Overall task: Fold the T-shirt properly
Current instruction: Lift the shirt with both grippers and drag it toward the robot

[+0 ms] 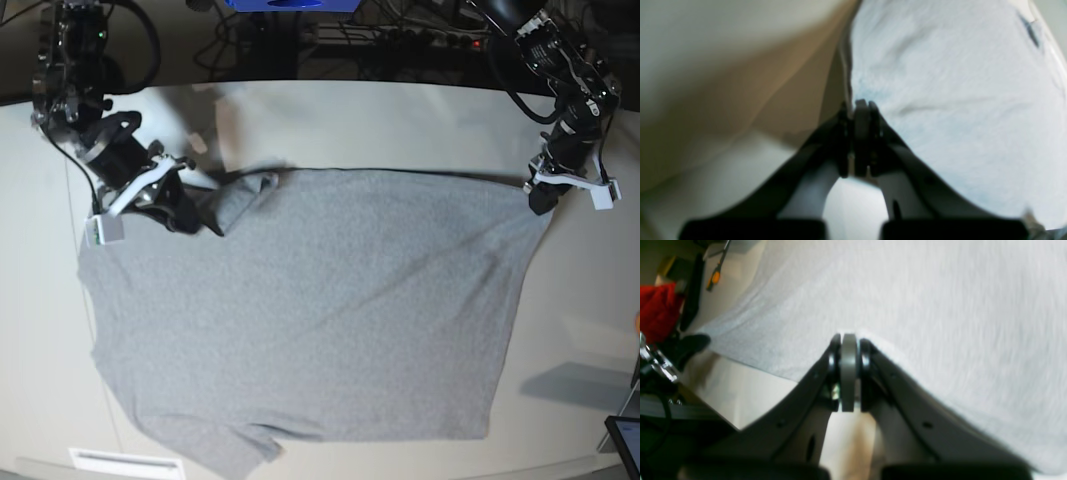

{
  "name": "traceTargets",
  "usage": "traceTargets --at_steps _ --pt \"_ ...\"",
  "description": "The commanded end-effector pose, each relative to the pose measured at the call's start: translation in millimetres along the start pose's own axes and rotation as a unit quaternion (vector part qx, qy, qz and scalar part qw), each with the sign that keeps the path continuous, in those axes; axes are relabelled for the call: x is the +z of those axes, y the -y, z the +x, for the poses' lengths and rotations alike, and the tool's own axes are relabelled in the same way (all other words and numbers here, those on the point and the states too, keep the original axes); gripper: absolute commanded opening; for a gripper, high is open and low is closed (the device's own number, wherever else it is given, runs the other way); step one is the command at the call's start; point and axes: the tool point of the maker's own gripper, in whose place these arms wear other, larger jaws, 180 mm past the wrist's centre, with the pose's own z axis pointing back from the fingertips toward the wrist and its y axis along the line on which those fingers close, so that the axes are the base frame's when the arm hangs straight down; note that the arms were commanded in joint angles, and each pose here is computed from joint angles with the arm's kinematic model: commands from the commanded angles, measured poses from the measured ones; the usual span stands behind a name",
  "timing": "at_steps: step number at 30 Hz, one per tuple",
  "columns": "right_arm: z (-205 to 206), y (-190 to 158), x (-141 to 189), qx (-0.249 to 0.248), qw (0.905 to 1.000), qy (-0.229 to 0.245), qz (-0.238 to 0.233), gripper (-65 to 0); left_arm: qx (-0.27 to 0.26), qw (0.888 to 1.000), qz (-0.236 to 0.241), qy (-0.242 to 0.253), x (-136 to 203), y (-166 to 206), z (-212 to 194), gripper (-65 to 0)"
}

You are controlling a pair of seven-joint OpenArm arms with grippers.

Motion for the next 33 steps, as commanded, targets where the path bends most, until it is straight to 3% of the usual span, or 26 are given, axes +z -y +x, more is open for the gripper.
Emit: traceTargets --at_steps 1,5,9,19,30,33 --pt "18.4 -8.2 -0.2 0.015 0.9995 0.021 0.016 -64.7 -0.007 1.000 -0.010 0.027 3.0 4.9 16.9 -65.0" --pt "40.9 -5.6 -8.9 0.015 0.9995 0.027 0.005 -64.7 -0.004 0.999 -0.017 0.036 -1.1 10.3 23.9 -65.0" --pt "59.5 -7.0 -14.8 0.026 0.9990 0.034 0.008 -64.7 0.051 0.997 0.005 0.056 0.3 0.5 26.9 -65.0" --pt "86.1 -3.4 -25.0 0.040 0.9977 0.054 0.010 -64.7 0.067 0.995 -0.023 0.075 -13.3 23.9 57.3 -65.0" --pt "111.1 25.2 -40.8 0.036 0.9976 0.058 -0.010 -64.7 0.175 0.981 -0.031 0.076 -48.4 9.2 62.4 -65.0" --pt "122.0 32.5 -44.5 0.036 0.9973 0.061 -0.015 -64.7 0.183 0.979 -0.036 0.078 -55.7 8.5 71.8 -65.0"
